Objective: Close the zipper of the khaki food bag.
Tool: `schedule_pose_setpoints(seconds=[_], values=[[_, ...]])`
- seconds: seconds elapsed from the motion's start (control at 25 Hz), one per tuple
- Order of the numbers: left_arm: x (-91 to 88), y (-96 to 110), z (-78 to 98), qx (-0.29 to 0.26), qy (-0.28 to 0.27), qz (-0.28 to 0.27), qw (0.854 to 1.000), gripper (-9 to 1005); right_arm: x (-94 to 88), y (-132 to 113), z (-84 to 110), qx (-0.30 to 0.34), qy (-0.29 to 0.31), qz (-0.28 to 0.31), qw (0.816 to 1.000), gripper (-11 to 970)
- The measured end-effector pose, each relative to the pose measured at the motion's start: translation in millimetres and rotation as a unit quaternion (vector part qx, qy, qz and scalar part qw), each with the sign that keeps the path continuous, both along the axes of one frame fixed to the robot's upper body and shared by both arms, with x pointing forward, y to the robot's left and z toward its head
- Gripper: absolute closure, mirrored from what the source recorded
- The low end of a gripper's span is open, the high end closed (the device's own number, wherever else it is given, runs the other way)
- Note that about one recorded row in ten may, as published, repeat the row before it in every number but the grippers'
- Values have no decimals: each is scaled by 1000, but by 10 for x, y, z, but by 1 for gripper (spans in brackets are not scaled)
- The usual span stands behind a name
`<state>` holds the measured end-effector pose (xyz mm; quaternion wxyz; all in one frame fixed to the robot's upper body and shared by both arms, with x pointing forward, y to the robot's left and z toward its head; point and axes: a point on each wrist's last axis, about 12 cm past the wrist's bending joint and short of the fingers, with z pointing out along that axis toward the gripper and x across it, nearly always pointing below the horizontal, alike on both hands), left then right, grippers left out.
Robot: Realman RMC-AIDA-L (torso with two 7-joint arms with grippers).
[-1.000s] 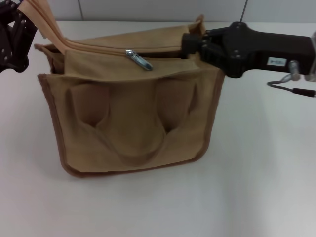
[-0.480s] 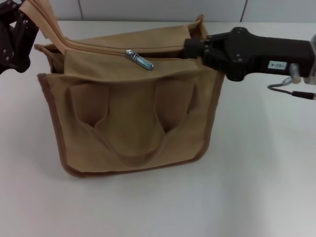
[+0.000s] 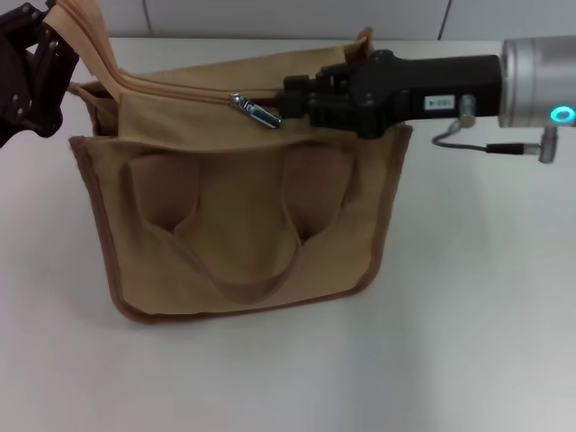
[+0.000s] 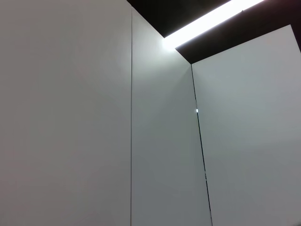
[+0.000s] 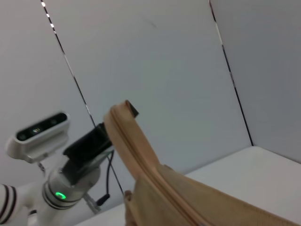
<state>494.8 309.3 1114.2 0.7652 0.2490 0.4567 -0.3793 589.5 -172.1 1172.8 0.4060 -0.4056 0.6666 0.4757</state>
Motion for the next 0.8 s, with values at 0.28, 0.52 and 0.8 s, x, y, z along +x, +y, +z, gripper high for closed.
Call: schedule_pose_setpoints(seconds=[0.28,0.52,0.8], values=[[10,-10,8,0,-2,-3,1000,907,40,195,-9,-17,13,22,1000,721],[23,-21,16,0,-3,-5,1000,905,63,291,-35,-43,22,22,999,723],[27,-26,21,-1,-5,-6,1000,904,105,321,-22,-58,44,9,997,726]])
